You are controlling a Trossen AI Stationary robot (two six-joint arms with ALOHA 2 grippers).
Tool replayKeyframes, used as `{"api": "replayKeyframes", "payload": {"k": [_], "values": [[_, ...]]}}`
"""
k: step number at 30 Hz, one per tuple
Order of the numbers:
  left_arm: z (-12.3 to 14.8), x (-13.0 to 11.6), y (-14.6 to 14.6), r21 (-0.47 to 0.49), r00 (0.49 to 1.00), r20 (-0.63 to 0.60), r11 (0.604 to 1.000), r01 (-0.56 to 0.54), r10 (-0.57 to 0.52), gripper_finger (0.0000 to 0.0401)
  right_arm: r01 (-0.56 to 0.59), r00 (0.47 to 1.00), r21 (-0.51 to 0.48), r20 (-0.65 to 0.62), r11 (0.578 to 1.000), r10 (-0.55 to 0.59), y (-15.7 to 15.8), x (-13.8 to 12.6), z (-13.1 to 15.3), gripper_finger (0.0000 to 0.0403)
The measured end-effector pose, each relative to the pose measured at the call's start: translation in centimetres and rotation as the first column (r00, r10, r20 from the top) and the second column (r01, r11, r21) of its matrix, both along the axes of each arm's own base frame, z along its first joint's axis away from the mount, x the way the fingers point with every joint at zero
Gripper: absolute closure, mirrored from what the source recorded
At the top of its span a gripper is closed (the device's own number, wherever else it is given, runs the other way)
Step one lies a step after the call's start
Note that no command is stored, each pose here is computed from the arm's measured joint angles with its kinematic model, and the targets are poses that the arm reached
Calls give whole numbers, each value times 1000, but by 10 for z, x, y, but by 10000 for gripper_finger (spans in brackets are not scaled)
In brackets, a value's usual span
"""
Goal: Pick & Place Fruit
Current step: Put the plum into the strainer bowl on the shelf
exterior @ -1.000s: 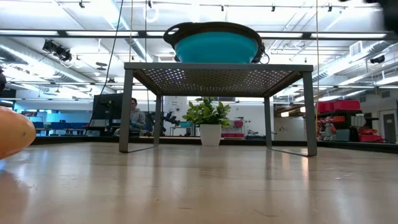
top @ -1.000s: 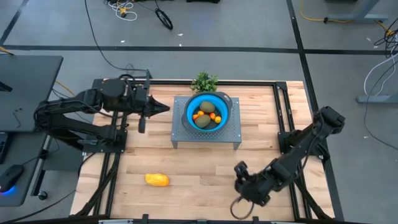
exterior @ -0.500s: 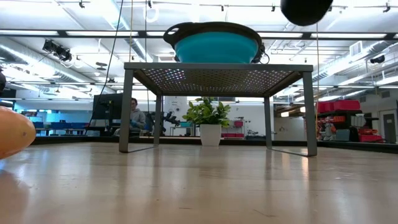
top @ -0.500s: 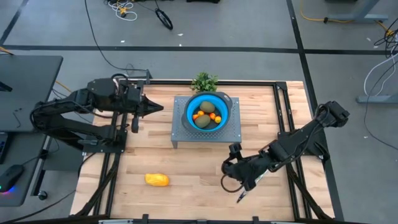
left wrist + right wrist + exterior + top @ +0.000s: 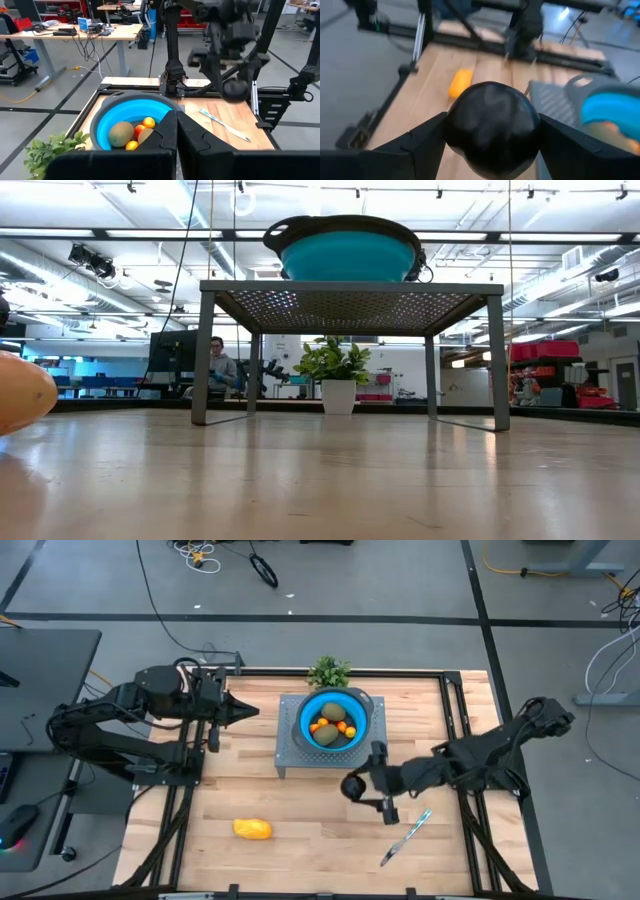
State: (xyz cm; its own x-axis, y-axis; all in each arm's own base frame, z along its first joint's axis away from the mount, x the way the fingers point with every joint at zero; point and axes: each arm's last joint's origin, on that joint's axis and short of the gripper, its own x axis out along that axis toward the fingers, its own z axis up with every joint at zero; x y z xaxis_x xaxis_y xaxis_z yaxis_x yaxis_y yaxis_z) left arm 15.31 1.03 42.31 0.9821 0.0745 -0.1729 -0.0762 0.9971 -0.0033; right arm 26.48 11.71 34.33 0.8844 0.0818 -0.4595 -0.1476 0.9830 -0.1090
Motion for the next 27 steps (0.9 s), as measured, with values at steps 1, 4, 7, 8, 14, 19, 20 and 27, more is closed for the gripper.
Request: {"api": "replayKeyframes", "payload": {"k": [1,4,7,8,14,19,20,27], "values": [[0,0,0,0,1000,-1,1000,-1,1,400,6,1000,8,16,1000,-6,-3,-2,4,117],[0,0,0,-6,1000,0,1000,-2,2,400,23,999,20,43,1000,-24,-11,-7,12,117],[0,0,0,-9,1000,0,1000,-3,3,400,32,997,31,65,999,-34,-16,-13,19,117],[0,0,0,-13,1000,1,1000,-4,4,400,34,997,34,71,999,-36,-17,-14,21,117],[0,0,0,-15,1000,1,1000,-3,3,400,36,995,50,92,998,-41,-20,-20,26,117],[0,0,0,-15,1000,1,1000,1,-1,400,16,996,83,84,996,-23,-19,-20,26,117],[0,0,0,-16,1000,1,1000,1,-1,399,15,996,92,82,996,-23,-19,-20,26,117],[0,0,0,-24,1000,6,1000,-1,1,399,-64,990,221,137,973,35,-17,-17,34,117]]}}
